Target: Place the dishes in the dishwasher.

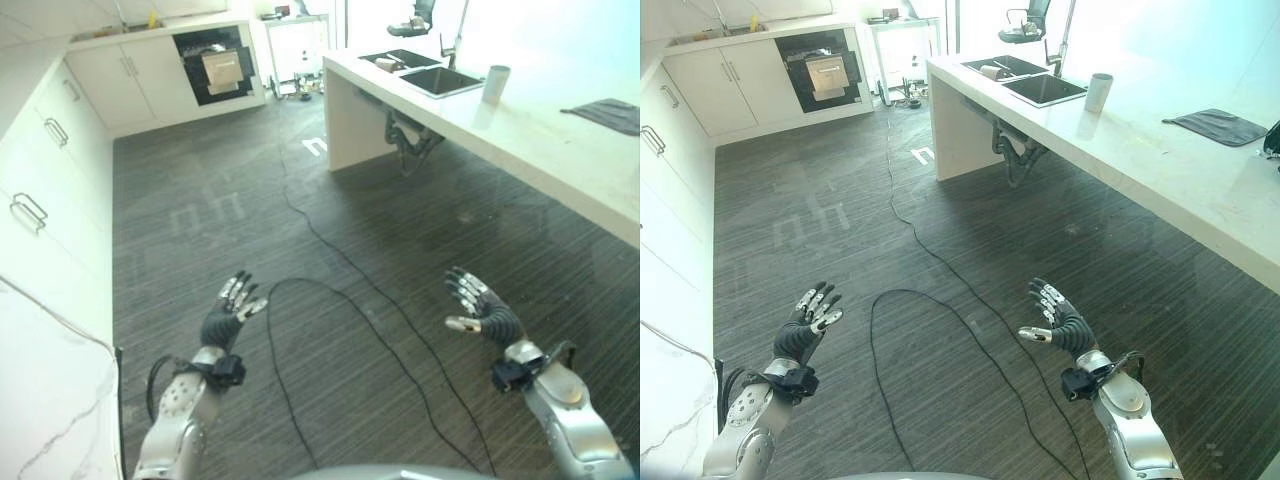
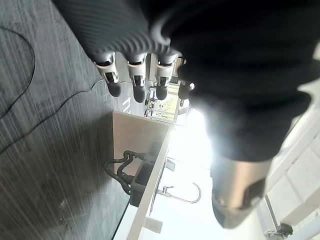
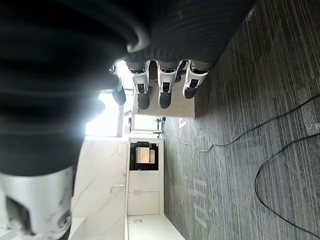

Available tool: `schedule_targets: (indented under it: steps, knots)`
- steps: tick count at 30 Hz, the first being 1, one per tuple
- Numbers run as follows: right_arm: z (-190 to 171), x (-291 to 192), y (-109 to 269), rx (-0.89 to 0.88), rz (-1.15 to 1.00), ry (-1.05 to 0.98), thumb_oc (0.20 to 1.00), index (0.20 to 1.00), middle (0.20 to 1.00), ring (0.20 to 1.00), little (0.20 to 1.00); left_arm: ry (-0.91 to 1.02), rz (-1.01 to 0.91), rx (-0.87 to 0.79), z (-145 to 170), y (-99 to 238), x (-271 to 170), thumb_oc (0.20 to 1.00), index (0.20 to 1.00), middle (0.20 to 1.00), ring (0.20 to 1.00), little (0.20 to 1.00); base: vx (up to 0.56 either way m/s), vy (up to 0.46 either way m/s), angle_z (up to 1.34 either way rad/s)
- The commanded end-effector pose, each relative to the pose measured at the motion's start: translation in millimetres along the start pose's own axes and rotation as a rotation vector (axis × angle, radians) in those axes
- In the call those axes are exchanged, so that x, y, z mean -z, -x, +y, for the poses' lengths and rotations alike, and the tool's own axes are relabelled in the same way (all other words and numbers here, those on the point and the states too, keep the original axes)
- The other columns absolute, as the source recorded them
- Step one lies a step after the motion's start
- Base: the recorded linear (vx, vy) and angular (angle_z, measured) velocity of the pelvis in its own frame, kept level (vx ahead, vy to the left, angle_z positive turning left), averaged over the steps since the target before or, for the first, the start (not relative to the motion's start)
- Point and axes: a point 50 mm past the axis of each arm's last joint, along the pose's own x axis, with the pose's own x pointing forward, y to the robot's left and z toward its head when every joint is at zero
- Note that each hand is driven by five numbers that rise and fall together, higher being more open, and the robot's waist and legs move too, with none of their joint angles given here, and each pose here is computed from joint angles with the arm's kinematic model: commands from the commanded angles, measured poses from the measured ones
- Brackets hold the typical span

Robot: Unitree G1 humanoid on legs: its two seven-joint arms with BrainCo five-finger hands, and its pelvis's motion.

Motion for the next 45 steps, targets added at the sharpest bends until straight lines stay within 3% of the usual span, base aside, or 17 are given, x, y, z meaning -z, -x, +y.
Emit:
schedule_targets:
  steps: [1,12,16,19,21,26,34,45]
  knots:
    - [-1.8,-28.7,-11.9,-0.031,-0.141,0.050,1.000,1.000,1.000,1.000,1.000,0.006,-0.175,-0.039,13.0,-5.5,-31.7,1.000,1.000,1.000,1.000,1.000,-0.01,-0.159,-0.02]
    - [-14.8,-36.3,1.2,-0.031,-0.145,0.135,1.000,1.000,1.000,1.000,1.000,-0.002,-0.137,-0.071,20.2,11.0,-20.8,1.000,1.000,1.000,1.000,1.000,0.21,0.065,-0.04]
    - [-20.8,-35.2,11.5,-0.056,-0.149,0.054,1.000,1.000,1.000,1.000,1.000,0.028,-0.150,-0.084,21.8,15.8,-17.8,1.000,1.000,1.000,1.000,1.000,0.47,0.384,-0.19]
    - [-20.0,-33.8,14.2,-0.039,-0.144,0.034,1.000,1.000,1.000,1.000,1.000,-0.019,-0.173,-0.062,23.6,8.1,-28.3,1.000,1.000,1.000,1.000,1.000,0.48,0.432,-0.36]
    - [-14.7,-35.2,12.6,0.044,-0.182,0.000,1.000,1.000,1.000,1.000,1.000,-0.144,-0.192,0.042,15.9,-1.0,-41.8,1.000,1.000,1.000,1.000,1.000,0.61,0.667,0.19]
    - [-5.9,-24.9,13.0,0.052,-0.153,-0.014,1.000,1.000,1.000,1.000,1.000,-0.132,-0.189,0.055,14.3,-7.7,-47.0,1.000,1.000,1.000,1.000,1.000,0.45,0.319,0.51]
    - [-20.9,-19.8,30.4,0.113,-0.125,-0.015,1.000,1.000,1.000,1.000,1.000,-0.162,-0.146,0.195,-8.8,-10.4,-39.1,1.000,1.000,1.000,1.000,1.000,0.55,-0.141,0.69]
    - [-31.7,-34.5,18.4,0.149,-0.163,0.071,1.000,1.000,1.000,1.000,1.000,-0.135,-0.126,0.102,-4.8,-6.8,-31.8,1.000,1.000,1.000,1.000,1.000,0.46,-0.261,0.06]
